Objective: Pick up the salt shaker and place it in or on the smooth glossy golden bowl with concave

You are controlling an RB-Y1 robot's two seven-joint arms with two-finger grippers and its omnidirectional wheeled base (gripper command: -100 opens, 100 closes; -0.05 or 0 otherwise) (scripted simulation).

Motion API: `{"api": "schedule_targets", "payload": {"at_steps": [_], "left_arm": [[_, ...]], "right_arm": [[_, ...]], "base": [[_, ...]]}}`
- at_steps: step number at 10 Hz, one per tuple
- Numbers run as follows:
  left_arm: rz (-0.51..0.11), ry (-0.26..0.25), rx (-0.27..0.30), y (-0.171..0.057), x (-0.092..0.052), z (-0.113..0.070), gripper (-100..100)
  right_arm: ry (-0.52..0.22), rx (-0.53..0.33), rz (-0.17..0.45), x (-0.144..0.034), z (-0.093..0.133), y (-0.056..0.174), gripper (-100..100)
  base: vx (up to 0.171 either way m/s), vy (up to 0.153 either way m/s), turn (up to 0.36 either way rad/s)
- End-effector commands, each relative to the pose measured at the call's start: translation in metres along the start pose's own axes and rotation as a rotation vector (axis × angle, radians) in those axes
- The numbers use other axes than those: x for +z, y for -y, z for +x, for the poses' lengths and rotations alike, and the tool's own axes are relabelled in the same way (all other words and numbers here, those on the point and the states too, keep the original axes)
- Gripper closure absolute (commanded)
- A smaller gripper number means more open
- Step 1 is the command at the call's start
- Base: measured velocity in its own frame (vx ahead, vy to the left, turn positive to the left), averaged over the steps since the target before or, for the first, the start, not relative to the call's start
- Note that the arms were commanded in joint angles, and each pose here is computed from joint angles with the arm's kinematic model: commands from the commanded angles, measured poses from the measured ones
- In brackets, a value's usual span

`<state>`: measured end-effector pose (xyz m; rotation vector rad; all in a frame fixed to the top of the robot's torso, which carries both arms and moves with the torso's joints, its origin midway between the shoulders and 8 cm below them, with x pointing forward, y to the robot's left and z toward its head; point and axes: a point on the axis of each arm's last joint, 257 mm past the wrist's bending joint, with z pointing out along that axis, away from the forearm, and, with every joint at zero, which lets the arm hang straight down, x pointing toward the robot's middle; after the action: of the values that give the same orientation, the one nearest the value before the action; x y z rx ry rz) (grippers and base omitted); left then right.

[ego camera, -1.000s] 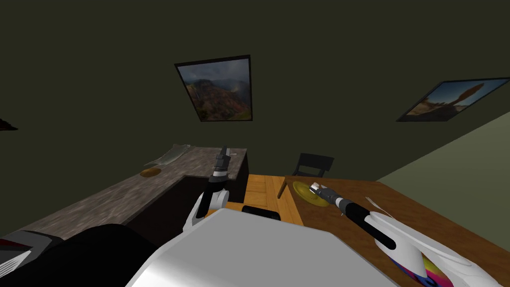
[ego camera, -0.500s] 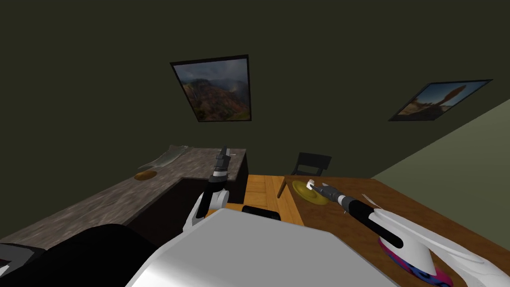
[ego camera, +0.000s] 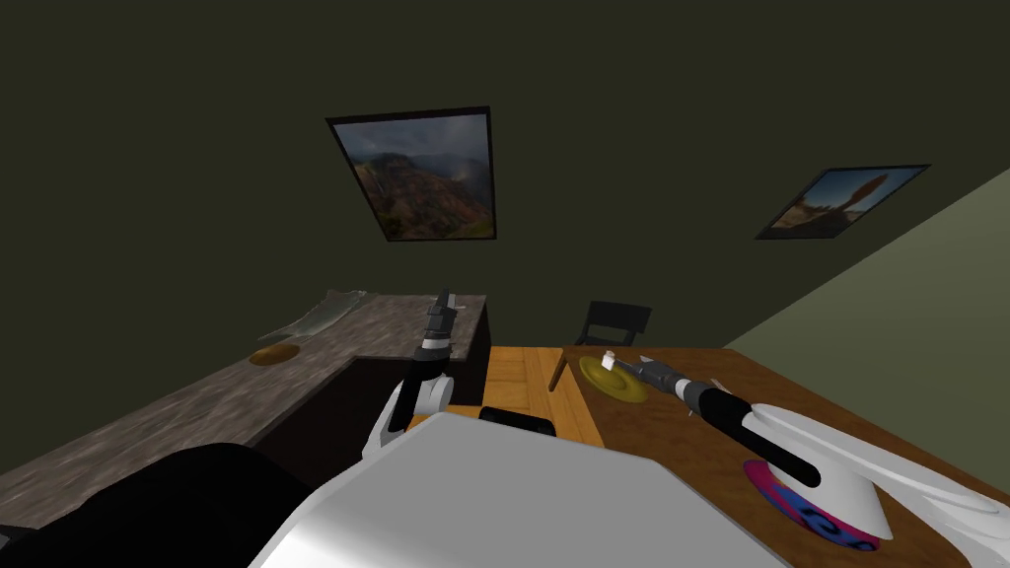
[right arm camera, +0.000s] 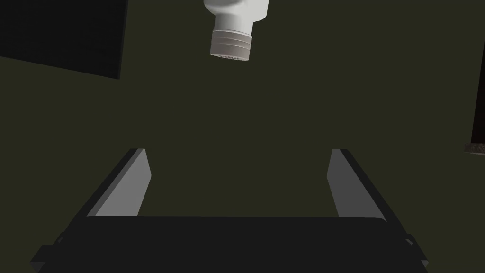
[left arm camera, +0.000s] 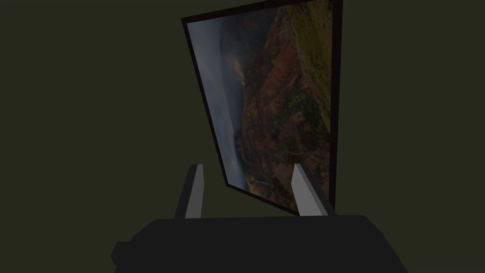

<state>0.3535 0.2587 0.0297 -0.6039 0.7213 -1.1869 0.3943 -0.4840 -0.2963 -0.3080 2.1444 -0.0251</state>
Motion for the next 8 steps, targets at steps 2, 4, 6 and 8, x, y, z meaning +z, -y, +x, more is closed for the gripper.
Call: {"api": "schedule_targets", "payload": {"at_steps": [2,4,6,8], "left_arm": [[0.000,0.000,0.000,0.0000,0.0000,0.0000,0],[0.000,0.000,0.000,0.0000,0.0000,0.0000,0],[0.000,0.000,0.000,0.0000,0.0000,0.0000,0],[0.000,0.000,0.000,0.0000,0.0000,0.0000,0]], "right_arm": [[0.001,-0.004,-0.005,-0.0013,-0.0057,-0.0002,-100],[0.001,-0.003,-0.006,-0.0014,-0.0062,-0.0003,0],[0.001,-0.003,-0.006,-0.0014,-0.0063,-0.0003,0],[0.001,-0.003,-0.006,-0.0014,-0.0063,-0.0003,0]], "base": [[0.002,0.021,-0.040],[0.000,0.000,0.000],[0.000,0.000,0.000],[0.000,0.000,0.000]]}}
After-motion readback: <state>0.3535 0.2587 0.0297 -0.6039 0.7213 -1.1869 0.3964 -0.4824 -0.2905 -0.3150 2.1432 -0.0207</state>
